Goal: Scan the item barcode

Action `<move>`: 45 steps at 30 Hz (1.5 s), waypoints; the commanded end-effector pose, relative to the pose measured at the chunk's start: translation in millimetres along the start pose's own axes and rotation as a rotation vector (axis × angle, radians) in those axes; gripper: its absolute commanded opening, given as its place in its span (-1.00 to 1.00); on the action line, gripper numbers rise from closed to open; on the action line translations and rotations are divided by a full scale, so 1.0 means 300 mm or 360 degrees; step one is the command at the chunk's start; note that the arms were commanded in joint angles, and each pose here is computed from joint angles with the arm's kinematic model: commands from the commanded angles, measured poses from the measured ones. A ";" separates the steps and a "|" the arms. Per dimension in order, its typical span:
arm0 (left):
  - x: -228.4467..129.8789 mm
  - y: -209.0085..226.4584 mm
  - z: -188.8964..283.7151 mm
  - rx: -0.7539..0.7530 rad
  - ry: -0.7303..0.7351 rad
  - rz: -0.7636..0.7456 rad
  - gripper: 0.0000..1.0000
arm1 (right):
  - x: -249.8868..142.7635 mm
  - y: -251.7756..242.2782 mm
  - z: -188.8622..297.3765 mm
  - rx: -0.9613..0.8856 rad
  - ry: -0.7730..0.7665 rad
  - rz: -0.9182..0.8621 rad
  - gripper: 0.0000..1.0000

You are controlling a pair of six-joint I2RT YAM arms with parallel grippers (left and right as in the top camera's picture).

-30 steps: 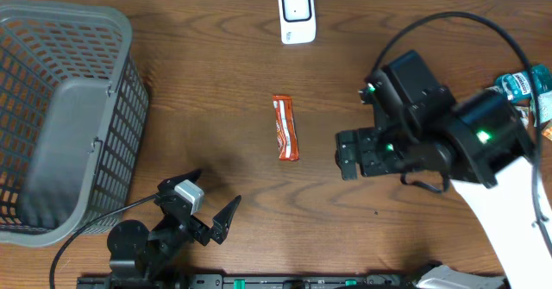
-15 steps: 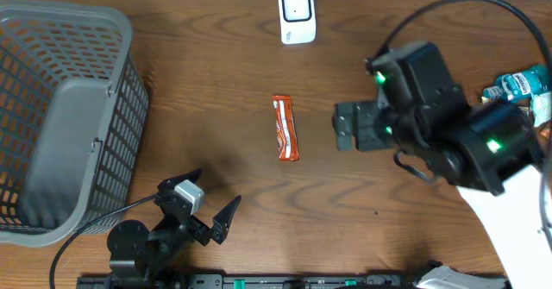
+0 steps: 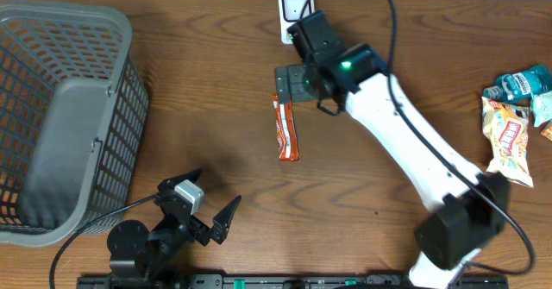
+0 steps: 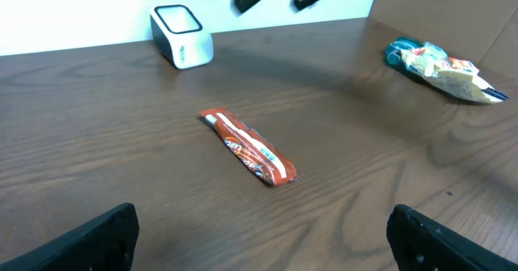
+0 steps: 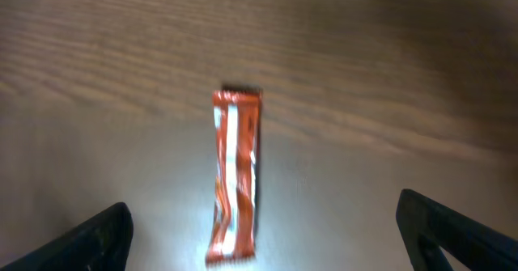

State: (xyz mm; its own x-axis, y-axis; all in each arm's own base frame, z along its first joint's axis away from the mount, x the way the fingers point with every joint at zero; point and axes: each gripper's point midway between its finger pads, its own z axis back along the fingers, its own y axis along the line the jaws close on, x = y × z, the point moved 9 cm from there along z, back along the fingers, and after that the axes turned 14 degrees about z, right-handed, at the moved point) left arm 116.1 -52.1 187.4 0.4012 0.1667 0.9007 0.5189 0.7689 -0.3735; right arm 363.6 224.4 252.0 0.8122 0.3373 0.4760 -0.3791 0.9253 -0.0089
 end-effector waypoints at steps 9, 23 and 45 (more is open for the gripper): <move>0.000 -0.002 0.001 -0.0005 -0.0004 -0.0032 0.95 | -0.027 0.131 -0.340 -0.0049 0.0083 0.0148 0.83; 0.000 -0.002 0.001 -0.0005 -0.0004 -0.0032 0.96 | -0.169 0.202 -0.548 -0.0527 0.0210 0.0072 0.51; 0.000 -0.002 0.001 -0.0004 -0.0004 -0.0032 0.96 | -0.262 0.237 -0.711 0.0193 0.0571 -0.0110 -0.98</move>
State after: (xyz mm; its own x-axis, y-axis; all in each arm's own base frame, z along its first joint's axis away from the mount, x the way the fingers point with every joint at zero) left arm 116.0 -52.2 187.3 0.4019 0.1667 0.9004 0.5189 0.7687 -0.3739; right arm 389.4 302.2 83.2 0.8824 0.2789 0.3788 -0.2549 0.9603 -0.1133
